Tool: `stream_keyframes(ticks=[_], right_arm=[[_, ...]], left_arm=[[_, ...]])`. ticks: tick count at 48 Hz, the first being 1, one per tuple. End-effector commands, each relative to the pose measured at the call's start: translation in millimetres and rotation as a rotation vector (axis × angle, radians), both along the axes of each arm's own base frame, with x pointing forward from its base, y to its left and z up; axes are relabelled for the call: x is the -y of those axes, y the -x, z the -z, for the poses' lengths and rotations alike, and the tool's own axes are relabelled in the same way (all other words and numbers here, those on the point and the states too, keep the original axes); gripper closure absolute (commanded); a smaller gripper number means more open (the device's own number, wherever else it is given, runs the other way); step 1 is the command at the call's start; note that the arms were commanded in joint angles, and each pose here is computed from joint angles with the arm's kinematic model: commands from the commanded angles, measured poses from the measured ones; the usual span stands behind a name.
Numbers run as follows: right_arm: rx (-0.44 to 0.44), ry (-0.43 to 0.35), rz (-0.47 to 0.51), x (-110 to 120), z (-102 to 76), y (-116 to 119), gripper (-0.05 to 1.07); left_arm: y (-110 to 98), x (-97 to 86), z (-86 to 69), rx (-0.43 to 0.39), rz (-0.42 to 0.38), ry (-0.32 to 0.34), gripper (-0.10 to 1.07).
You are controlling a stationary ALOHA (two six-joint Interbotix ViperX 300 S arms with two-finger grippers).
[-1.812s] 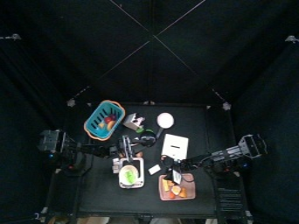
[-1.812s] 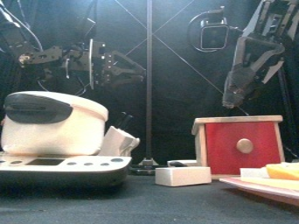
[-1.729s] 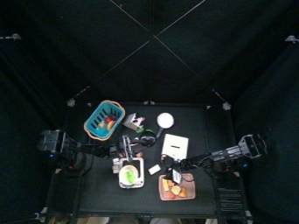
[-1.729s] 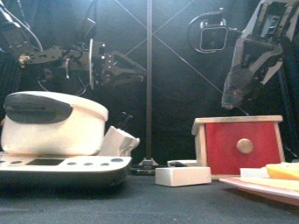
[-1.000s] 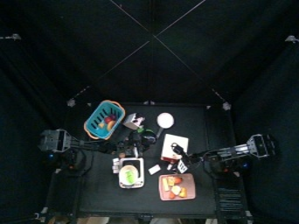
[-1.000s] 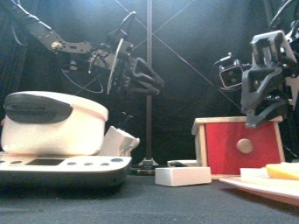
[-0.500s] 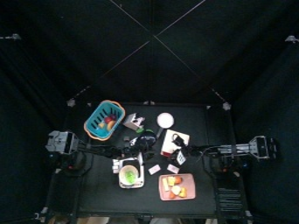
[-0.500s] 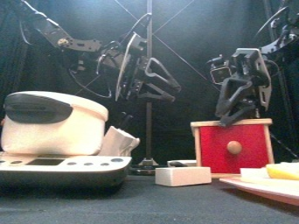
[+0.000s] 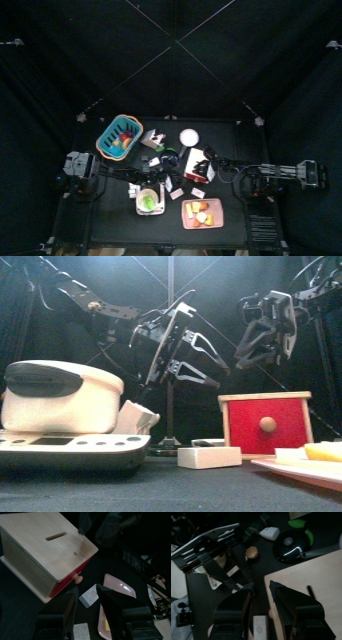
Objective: Grab drawer handle
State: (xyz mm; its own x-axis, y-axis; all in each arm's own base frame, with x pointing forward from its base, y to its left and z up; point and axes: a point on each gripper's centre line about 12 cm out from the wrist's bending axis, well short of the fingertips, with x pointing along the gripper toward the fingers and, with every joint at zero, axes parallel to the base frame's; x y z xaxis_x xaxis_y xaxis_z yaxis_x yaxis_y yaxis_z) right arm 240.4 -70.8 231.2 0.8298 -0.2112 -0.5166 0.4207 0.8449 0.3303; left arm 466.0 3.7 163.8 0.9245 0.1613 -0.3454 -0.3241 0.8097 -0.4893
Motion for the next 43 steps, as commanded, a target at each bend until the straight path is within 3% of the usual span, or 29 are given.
stream_keyframes(ticks=[1, 15, 30, 43], right_arm=[[0.004, 0.053, 0.022, 9.1, -0.5, 5.5, 0.32], [-0.038, 0.138, 0.035, 22.2, 16.4, 7.6, 0.44], [-0.095, 0.129, 0.028, 21.6, 34.6, 11.5, 0.54], [-0.103, 0.167, 0.016, 23.6, 35.7, 12.2, 0.61]], left_arm=[[-14.2, -2.3, -12.5, 0.035, -0.013, 0.02, 0.21], [-37.7, 0.8, 3.0, -0.029, -0.015, 0.101, 0.21], [-59.9, -10.2, 10.1, -0.047, -0.074, 0.217, 0.21], [-64.5, -16.3, 12.8, -0.051, -0.101, 0.257, 0.21]])
